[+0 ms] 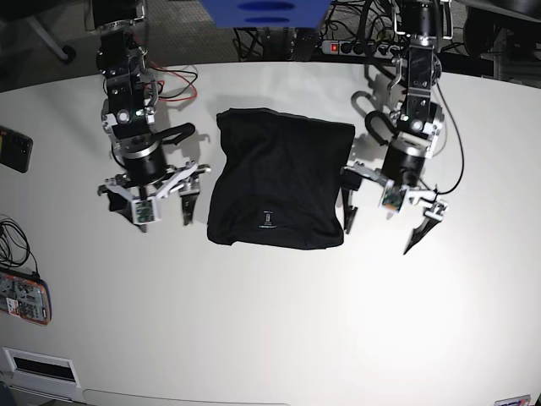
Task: Fold the T-shirt properly
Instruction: 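Set the bundle down square and open both grippers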
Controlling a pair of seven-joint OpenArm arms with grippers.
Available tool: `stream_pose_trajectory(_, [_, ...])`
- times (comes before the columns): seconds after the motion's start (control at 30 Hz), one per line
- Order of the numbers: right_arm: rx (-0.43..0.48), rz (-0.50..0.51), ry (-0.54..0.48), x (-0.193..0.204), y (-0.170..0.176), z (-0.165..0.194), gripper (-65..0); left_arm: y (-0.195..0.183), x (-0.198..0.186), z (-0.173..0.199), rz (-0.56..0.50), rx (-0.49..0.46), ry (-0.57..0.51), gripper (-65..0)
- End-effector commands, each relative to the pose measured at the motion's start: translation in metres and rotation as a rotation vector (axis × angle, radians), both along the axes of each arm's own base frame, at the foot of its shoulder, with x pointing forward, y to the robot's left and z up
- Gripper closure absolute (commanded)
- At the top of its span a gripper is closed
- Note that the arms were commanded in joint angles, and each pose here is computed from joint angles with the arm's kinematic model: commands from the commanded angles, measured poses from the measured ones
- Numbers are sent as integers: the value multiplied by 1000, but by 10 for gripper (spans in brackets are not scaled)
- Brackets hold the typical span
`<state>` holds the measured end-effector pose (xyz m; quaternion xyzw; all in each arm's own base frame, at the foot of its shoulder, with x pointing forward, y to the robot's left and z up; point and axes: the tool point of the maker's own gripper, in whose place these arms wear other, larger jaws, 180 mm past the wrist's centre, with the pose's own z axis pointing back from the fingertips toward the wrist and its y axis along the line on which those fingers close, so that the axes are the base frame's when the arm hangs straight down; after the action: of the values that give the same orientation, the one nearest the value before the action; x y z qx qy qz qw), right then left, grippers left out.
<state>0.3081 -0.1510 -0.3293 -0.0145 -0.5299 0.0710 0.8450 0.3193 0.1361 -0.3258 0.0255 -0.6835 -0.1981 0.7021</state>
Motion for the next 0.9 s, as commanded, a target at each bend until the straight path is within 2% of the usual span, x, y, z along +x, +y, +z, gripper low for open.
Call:
stream_pose_trajectory(0.0, [-2,-29,-61,7,-10,17,-457,2,-1,17,-6,-18,-75,-644])
stream_pose_trajectory(0.2, [26,-123,-74,6,-30,19,-457,6,-27,23,-23,-47,-152,-644])
stream_pose_trajectory(0.37, [14,-113,-77,7,-30,20,-457,17,-48,32,-2,-68,-228,-644])
stream_pose_trajectory(0.43, [14,-90,-121,9,-24,27,-457,27,-57,40,21,-70,-281,-644])
stream_pose_trajectory(0.57, [6,-24,-374,18,-16,70,-457,39,-69,56,62,-84,-379,-644])
stream_pose_trajectory(0.63, [-11,10,-527,17,-17,99,-457,41,-77,57,69,-86,-396,-644])
stream_pose_trajectory(0.73, [-75,70,-741,6,-10,132,-457,40,-84,59,63,-91,-414,-644])
stream_pose_trajectory(0.87, [-149,151,-959,-12,6,163,-457,39,-95,58,72,-112,-421,-644])
